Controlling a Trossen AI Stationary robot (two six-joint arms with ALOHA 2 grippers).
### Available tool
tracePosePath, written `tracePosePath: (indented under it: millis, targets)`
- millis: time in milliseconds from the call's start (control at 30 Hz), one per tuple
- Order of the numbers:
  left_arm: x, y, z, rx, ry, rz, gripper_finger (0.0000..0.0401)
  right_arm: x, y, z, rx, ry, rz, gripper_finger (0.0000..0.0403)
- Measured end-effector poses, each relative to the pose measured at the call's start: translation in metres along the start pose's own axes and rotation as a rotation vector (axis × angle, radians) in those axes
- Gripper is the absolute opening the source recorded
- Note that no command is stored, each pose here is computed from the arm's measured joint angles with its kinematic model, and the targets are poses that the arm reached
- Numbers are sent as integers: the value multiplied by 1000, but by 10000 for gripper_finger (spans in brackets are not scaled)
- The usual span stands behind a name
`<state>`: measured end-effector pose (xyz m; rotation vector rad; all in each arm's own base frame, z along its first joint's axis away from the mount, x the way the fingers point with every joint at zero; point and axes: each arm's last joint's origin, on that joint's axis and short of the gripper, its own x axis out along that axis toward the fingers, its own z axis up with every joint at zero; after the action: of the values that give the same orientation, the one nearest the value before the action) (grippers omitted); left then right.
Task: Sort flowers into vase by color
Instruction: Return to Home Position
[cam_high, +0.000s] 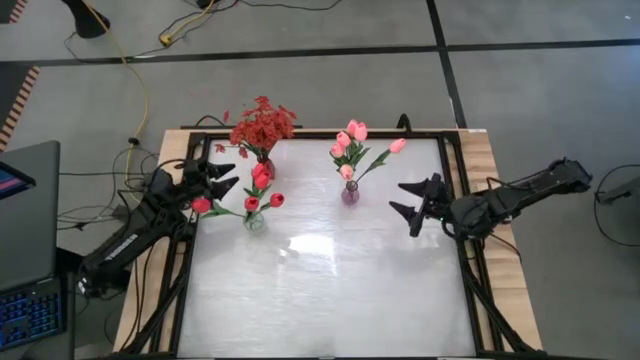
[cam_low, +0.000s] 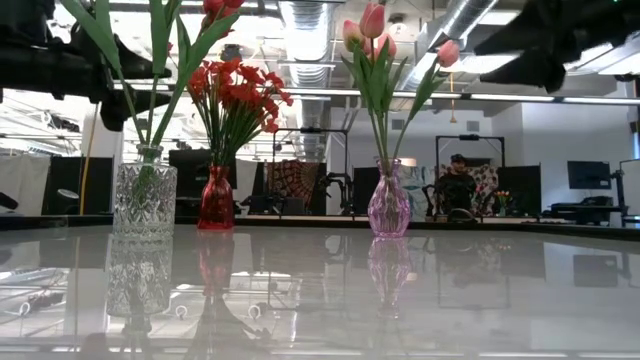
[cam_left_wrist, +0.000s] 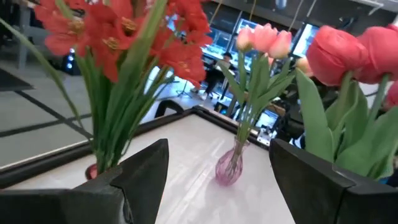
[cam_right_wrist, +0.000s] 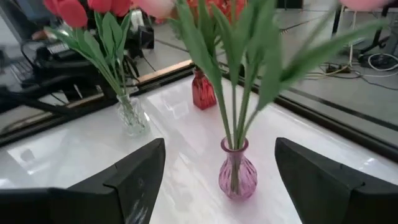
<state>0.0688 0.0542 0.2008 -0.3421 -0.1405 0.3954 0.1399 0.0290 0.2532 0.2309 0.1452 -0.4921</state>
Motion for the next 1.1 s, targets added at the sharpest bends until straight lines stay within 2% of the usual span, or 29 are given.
tracePosePath:
  millis: [167,300,400,533,633,667,933,1100]
  targets:
    - [1,-3,-2,24,17,-22,265,-9,-19,-16,48,-57,23,302]
    - [2,-7,-4,53,14,-16,265,-13,-31,-24,80,-71,84,254]
    - [4,-9,-7,68,6,-26,265,-13,-39,-30,75,-79,93,198]
    - [10,-7,-27,39,-25,-92,265,-13,-48,-39,66,-96,90,103]
    - [10,-7,-31,47,2,-46,265,-12,-53,-48,23,-93,122,31]
    - [11,-7,-31,53,-1,-43,265,-11,-55,-50,11,-93,124,19]
    - [11,-9,-33,92,7,-62,265,-16,-69,-58,-8,-22,179,20]
    - [11,-9,-34,101,11,-47,265,-13,-75,-66,-16,-41,171,18]
